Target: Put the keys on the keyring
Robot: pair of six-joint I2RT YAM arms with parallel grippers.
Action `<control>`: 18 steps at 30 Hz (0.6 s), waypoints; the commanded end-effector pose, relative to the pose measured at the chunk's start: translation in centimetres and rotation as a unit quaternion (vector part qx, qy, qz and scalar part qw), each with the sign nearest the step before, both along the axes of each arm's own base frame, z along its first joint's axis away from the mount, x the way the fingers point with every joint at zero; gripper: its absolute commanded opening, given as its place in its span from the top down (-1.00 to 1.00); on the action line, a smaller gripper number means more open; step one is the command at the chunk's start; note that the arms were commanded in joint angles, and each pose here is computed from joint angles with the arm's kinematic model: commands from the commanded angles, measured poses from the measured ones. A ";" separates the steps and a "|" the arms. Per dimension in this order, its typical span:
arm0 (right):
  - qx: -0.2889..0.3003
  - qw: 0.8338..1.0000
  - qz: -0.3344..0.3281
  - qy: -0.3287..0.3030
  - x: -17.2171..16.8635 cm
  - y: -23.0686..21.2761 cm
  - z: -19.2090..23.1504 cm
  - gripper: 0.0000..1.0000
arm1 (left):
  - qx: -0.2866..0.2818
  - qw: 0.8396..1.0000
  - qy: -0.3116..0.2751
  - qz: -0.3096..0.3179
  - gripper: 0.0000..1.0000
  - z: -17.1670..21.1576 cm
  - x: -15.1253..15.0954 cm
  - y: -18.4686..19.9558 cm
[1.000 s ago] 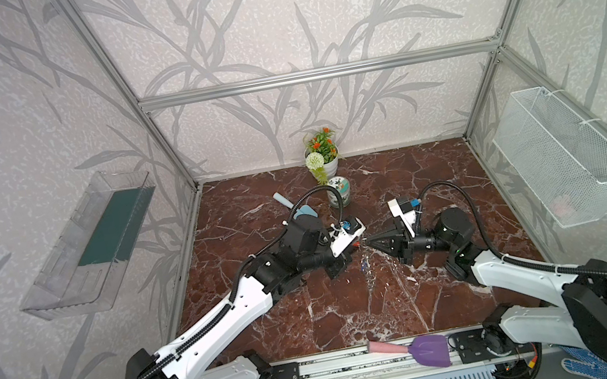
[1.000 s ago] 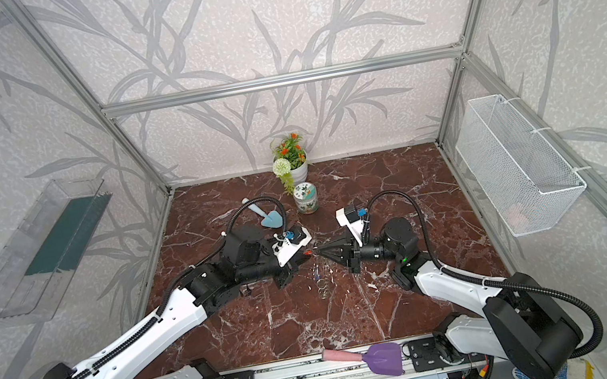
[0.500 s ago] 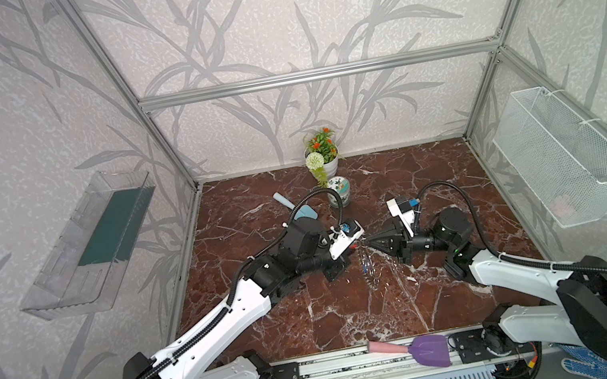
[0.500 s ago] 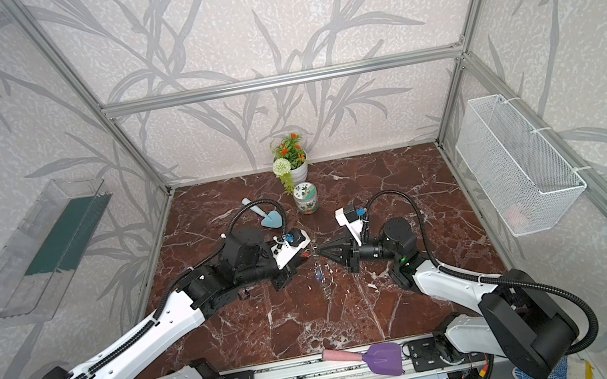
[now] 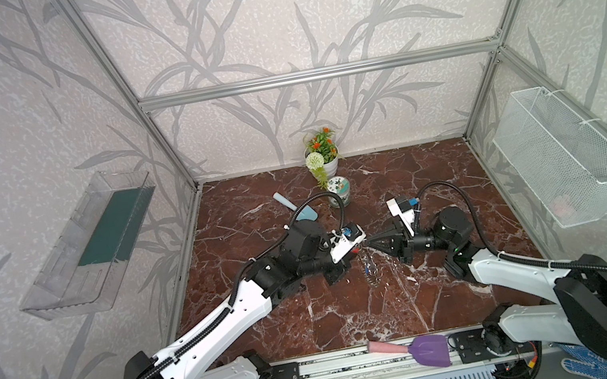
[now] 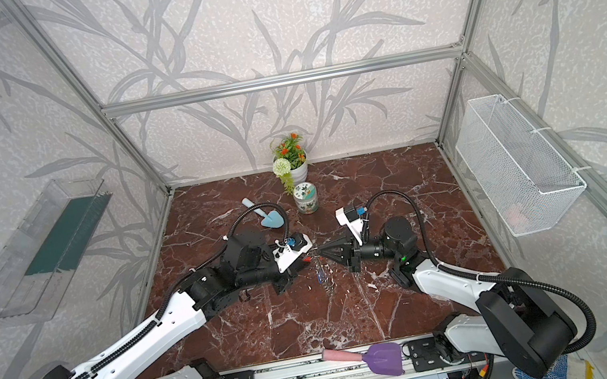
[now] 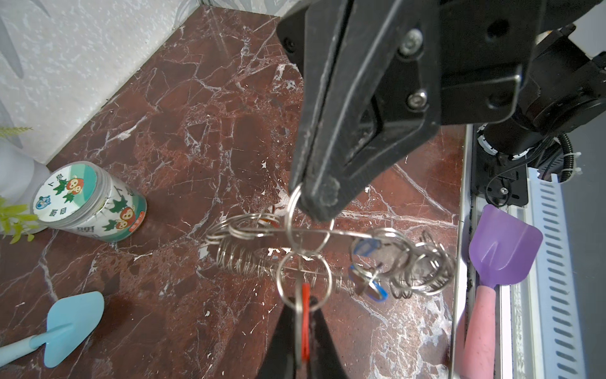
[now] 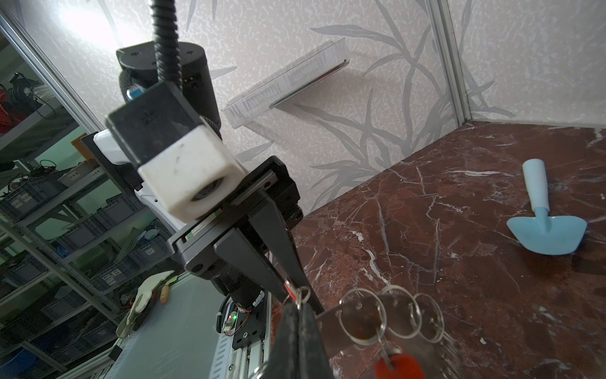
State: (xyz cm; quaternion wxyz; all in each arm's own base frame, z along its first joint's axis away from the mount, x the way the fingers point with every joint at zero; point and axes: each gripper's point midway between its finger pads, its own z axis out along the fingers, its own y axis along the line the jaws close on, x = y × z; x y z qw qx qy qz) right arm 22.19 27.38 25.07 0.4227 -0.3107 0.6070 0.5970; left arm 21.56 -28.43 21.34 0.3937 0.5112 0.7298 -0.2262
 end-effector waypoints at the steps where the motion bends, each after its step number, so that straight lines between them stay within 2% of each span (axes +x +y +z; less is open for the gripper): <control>1: 0.029 0.998 -0.020 -0.044 0.8 -0.5 2.5 1.00 | 0.015 1.000 0.013 0.007 0.62 -1.0 -0.5 1.0; 8: 0.027 0.998 -0.022 -0.043 0.9 -0.6 2.4 1.00 | 0.035 0.996 -0.021 0.075 0.51 -0.9 1.8 2.8; 10: 0.026 0.998 -0.024 -0.042 1.0 -0.5 2.3 1.00 | 0.027 0.995 -0.028 0.088 0.37 -0.4 2.1 3.1; 13: 0.020 0.998 -0.034 -0.038 1.5 -0.5 2.1 1.00 | -0.012 0.992 -0.043 0.121 -0.01 1.3 2.9 3.8; 16: 0.003 0.998 -0.054 -0.026 2.5 -0.5 1.4 1.00 | -0.067 0.981 -0.059 0.171 -0.46 3.2 3.8 5.5; 18: -0.015 0.998 -0.066 -0.018 3.1 -0.4 0.8 1.00 | -0.111 0.970 -0.063 0.209 -0.95 4.5 4.5 7.0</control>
